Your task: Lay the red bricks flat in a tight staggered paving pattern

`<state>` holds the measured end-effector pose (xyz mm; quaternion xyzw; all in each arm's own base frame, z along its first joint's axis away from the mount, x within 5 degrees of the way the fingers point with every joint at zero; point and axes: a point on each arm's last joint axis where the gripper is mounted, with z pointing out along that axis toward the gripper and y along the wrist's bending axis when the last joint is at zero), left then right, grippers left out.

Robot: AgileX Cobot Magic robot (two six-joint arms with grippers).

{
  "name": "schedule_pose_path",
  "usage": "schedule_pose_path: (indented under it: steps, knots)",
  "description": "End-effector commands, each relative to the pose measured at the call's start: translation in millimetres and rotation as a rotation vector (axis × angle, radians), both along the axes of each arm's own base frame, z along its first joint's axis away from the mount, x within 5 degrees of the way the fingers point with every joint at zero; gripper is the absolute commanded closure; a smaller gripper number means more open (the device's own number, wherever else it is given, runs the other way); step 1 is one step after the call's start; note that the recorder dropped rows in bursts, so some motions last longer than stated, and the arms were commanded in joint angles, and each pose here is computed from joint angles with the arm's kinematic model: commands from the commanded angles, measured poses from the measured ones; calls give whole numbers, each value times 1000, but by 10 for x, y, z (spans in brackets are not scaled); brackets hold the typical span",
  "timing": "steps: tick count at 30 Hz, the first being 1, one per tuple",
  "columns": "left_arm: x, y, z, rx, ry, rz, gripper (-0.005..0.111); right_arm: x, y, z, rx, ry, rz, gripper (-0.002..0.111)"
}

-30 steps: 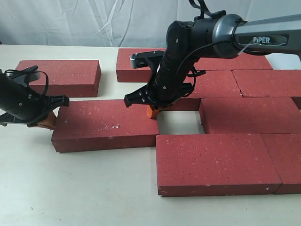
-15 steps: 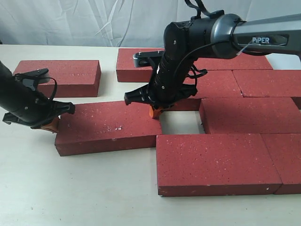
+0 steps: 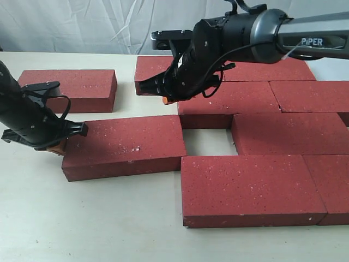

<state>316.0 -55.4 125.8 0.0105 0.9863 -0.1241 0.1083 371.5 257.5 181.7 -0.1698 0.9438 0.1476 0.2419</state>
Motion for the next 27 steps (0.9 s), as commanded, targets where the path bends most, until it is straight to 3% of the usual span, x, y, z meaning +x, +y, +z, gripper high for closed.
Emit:
schedule_pose_path:
  steps: [1,8,27]
  knots:
    - [10,-30,4,2,-10,0,107,81,32,-216,16,-22,-17,109]
    - [13,-29,5,3,-14,1,107,58,27,-475,-30,63,-15,109]
    - [69,-7,15,27,-77,9,107,21,10,-337,-30,73,-12,109]
